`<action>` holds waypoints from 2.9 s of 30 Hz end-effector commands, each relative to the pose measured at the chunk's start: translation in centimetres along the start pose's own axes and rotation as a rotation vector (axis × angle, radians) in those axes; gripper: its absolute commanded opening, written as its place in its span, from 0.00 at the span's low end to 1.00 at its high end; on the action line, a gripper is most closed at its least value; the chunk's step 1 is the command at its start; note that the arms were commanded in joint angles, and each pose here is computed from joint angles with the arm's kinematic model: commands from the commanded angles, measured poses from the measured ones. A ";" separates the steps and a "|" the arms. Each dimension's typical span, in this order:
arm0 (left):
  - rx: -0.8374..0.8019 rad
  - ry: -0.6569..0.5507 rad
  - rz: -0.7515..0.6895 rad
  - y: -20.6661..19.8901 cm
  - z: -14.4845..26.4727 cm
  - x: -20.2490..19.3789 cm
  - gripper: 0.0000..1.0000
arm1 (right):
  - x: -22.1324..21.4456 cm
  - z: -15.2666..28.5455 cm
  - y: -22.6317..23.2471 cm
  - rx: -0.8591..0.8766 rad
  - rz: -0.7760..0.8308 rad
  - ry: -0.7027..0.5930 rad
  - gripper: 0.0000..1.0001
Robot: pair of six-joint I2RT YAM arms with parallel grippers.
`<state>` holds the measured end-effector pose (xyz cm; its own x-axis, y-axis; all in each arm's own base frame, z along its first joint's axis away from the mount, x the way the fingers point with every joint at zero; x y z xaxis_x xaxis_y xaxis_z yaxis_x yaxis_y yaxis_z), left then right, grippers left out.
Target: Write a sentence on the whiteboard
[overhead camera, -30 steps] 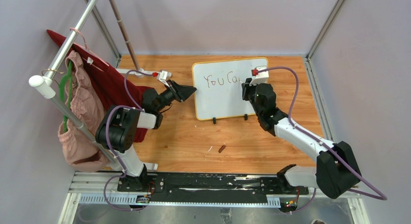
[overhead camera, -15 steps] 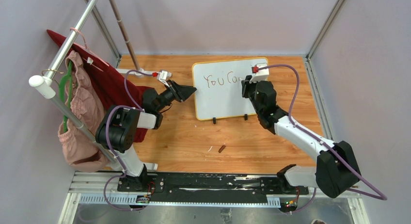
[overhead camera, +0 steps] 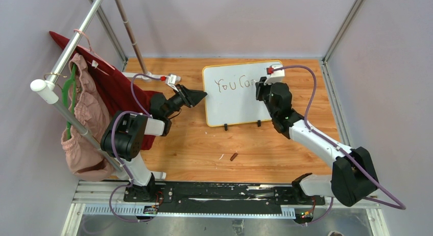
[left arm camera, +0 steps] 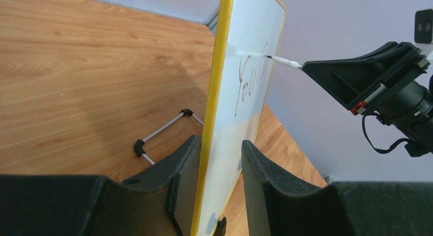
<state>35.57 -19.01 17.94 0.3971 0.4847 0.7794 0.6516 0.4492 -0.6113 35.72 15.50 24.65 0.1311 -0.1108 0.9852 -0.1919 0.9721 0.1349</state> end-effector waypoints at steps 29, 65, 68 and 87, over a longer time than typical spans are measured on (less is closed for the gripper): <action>-0.004 0.026 0.037 0.3 0.4 -1.0 0.40 | -2.2 1.8 -2.4 -0.050 -0.023 0.047 0.00; -0.003 0.028 0.039 0.5 0.3 -1.2 0.40 | 4.9 0.4 -4.1 -0.078 -0.165 -0.132 0.00; -0.002 0.028 0.039 0.5 0.3 -1.2 0.40 | 5.4 -0.1 -4.1 -0.088 -0.161 -0.140 0.00; -0.002 0.031 0.039 0.5 0.3 -1.2 0.40 | 2.9 -1.0 -5.0 -0.127 -0.152 -0.065 0.00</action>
<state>35.62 -19.03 17.79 0.3951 0.4851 0.7801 0.6538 0.4481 -0.6097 37.94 11.45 26.61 0.0998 -0.2497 0.9632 -0.0862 0.9622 0.2584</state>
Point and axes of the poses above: each gripper's point midway between its finger pads, its own z axis back along the fingers, its own y axis along the line the jaws close on, x = y × z, the point moved 4 cm from there along z, back along the fingers, and after that the axes turned 3 degrees about -z, right-handed, at the moved point
